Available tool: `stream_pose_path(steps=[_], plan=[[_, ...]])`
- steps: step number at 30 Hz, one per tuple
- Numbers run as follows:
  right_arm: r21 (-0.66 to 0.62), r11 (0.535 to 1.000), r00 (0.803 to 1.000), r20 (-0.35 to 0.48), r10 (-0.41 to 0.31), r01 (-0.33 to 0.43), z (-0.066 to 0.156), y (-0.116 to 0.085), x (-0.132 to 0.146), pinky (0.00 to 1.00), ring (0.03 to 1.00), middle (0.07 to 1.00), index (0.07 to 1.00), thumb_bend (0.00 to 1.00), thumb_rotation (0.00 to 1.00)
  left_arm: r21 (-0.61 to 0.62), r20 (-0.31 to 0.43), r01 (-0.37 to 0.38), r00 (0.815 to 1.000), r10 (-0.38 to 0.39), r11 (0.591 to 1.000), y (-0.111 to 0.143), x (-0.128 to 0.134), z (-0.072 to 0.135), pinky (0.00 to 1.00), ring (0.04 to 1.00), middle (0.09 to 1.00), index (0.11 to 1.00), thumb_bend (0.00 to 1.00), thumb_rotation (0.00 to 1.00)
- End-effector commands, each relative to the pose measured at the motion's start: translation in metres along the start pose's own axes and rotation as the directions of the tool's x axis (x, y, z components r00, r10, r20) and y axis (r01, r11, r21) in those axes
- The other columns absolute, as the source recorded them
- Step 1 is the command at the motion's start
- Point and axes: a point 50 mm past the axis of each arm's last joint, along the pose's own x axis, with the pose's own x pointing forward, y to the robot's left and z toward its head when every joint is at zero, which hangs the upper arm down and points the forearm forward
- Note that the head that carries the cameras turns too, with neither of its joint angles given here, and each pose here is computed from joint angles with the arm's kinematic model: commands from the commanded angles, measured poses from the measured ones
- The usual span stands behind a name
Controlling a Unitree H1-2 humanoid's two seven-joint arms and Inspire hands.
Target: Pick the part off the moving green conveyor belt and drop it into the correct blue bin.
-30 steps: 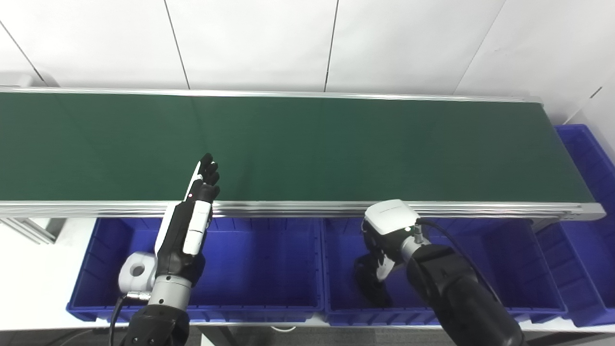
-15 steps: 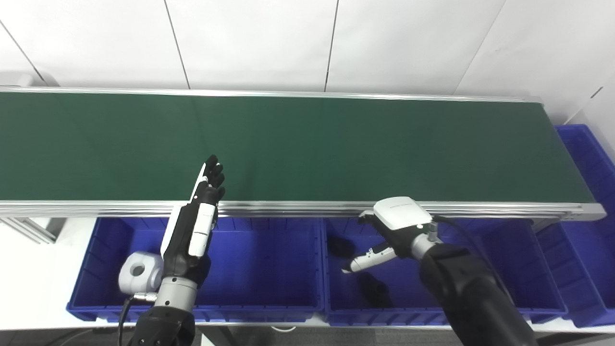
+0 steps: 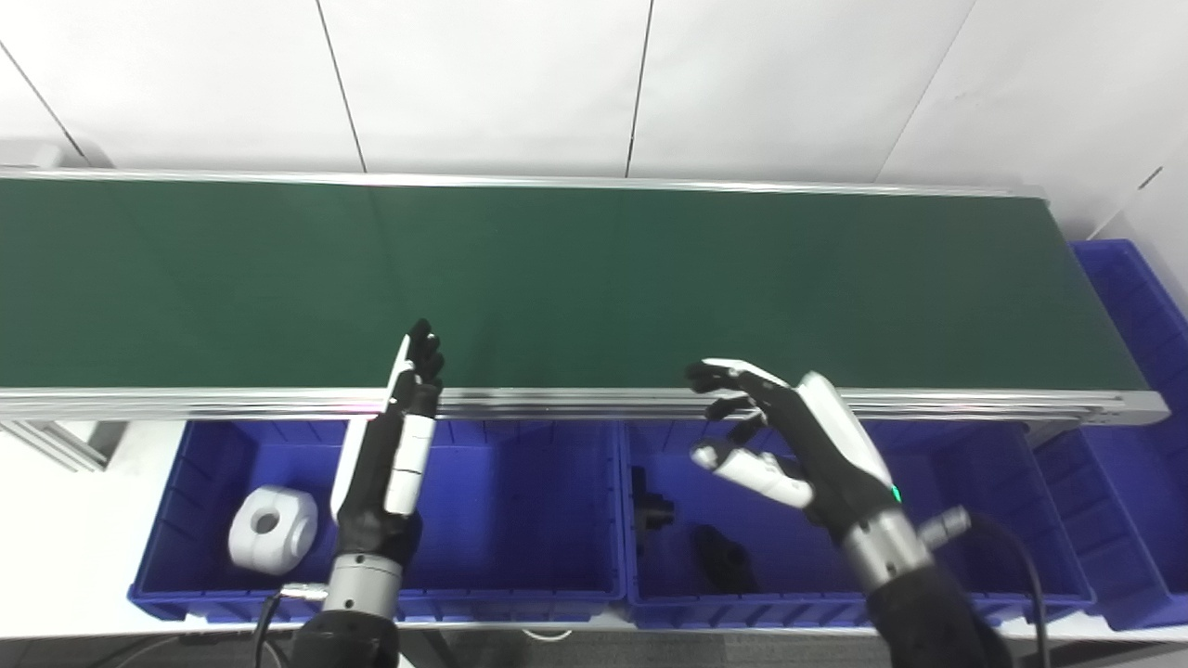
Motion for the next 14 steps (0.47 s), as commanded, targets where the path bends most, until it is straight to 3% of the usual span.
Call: stream_pose_path(steps=[1,4,9,11,14], plan=[[0.115,0.985,0.982,0.123,-0.145,0.131,-0.005,-0.005,0.002,0.71,0.766,0.813,0.832,0.96,1.0,0.034,0.088,0.006,0.996,-0.009,0.999,-0.003,-0.001,0.005,1.0,0.989,1.0,1.0,0.63,1.0],[0.309,0.915,0.955,0.06,-0.29,0.258,-0.026,-0.003,0.003,0.74,0.787,0.828,0.848,0.93,1.0,0.04,0.098,0.012,0.995,-0.016,0.999,-0.005,-0.003,0.0,1.0,0.994,1.0,1.0,0.64,1.0],[0.465,0.817,0.925,-0.01,-0.379,0.34,-0.051,-0.004,0.005,0.81,0.836,0.884,0.917,0.88,1.0,0.046,0.125,-0.001,0.992,-0.005,0.999,-0.006,-0.003,-0.005,1.0,0.994,1.0,1.0,0.66,0.97],[0.471,0.815,0.926,-0.009,-0.378,0.337,-0.056,-0.003,0.004,0.81,0.848,0.897,0.93,0.88,1.0,0.049,0.133,-0.005,0.991,-0.001,0.999,-0.006,-0.003,-0.006,1.0,0.992,1.0,1.0,0.66,0.96],[0.427,0.848,0.934,0.019,-0.356,0.314,-0.06,0.001,0.003,0.81,0.852,0.911,0.951,0.9,1.0,0.059,0.141,-0.014,0.99,0.006,0.998,-0.006,-0.002,-0.007,1.0,0.992,1.0,1.0,0.67,0.96]])
